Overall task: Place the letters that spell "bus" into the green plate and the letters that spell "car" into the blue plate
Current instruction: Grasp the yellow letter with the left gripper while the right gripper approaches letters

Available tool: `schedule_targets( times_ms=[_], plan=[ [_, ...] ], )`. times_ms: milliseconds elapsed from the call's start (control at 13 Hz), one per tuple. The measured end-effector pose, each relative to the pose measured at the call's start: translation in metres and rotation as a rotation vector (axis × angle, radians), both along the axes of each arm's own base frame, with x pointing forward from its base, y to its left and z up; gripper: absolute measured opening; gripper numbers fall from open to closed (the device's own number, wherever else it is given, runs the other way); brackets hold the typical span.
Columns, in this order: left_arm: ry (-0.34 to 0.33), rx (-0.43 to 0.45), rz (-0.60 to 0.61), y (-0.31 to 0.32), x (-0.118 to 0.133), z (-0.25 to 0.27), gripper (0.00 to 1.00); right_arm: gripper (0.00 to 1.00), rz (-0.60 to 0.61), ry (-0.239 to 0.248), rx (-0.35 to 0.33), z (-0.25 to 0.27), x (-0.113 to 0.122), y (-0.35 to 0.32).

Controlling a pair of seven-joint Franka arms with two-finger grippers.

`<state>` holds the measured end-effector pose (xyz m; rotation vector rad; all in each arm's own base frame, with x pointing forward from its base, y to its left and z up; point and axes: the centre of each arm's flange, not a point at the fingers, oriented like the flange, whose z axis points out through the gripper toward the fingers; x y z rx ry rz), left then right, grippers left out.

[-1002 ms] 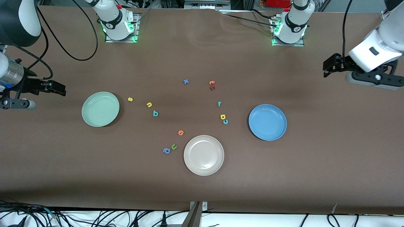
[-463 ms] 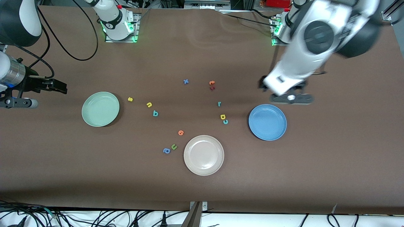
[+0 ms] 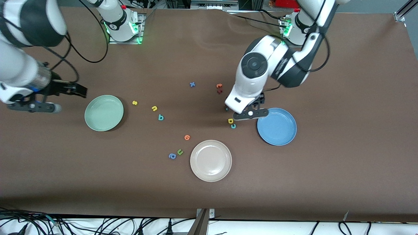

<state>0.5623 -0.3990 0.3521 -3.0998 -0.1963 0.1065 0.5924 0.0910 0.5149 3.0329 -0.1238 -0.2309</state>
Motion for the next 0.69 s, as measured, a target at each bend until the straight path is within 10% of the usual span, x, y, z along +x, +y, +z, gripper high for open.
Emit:
schedule_targets(
  times_ms=[694],
  plan=[
    [0.080, -0.052, -0.079, -0.022, -0.004, -0.140, 0.93, 0.99, -0.023, 0.004, 0.020, -0.191, -0.027, 0.040]
  ],
)
